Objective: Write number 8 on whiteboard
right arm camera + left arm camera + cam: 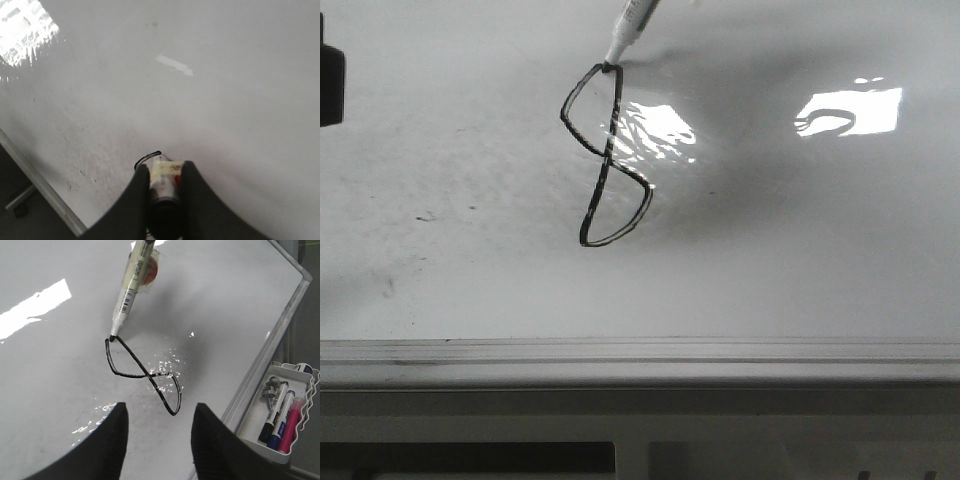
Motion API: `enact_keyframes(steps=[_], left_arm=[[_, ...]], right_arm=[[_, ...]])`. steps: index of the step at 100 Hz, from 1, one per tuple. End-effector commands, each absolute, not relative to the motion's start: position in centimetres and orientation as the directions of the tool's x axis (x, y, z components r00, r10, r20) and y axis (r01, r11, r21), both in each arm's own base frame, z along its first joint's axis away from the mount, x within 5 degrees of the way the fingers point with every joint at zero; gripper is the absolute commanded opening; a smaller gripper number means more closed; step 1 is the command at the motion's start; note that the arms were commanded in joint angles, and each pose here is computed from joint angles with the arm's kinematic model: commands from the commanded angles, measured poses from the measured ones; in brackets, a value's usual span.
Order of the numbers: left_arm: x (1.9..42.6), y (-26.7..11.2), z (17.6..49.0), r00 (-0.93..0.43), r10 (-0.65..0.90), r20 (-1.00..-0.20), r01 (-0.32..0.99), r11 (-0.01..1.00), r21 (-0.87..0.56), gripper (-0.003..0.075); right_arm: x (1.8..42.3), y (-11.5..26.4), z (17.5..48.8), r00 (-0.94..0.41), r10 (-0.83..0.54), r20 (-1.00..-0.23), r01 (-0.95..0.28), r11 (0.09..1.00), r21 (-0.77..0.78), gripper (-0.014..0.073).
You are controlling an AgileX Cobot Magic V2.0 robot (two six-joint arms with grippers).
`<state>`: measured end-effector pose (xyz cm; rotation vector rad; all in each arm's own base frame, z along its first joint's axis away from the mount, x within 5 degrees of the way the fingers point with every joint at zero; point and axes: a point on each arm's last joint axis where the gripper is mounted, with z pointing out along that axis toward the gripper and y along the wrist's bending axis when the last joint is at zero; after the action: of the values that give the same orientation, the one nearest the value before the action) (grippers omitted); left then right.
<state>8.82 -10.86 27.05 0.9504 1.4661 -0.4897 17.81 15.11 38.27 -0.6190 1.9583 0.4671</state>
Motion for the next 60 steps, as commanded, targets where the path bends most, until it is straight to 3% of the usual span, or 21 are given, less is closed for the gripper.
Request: enact_keyframes(steps=[1,15,60], left_arm=[[8.7,-11.1,28.6,0.140,0.179,-0.974,0.791,0.571,0.219,0.0284],[9.0,-11.5,28.2,0.126,0.199,-0.972,0.796,0.565,0.219,0.0284],[10.5,-14.2,26.6,0.101,0.197,-0.975,0.842,0.506,0.189,0.0284]], right_arm=[[16.4,14.9,40.8,-0.271,-0.178,-0.946,-0.640,0.767,0.039,-0.0044],[14.9,15.4,40.6,-0.312,-0.198,-0.929,-0.683,0.726,0.075,-0.0044],[15.2,20.5,36.6,-0.470,-0.291,-0.834,-0.726,0.665,0.177,-0.0044]])
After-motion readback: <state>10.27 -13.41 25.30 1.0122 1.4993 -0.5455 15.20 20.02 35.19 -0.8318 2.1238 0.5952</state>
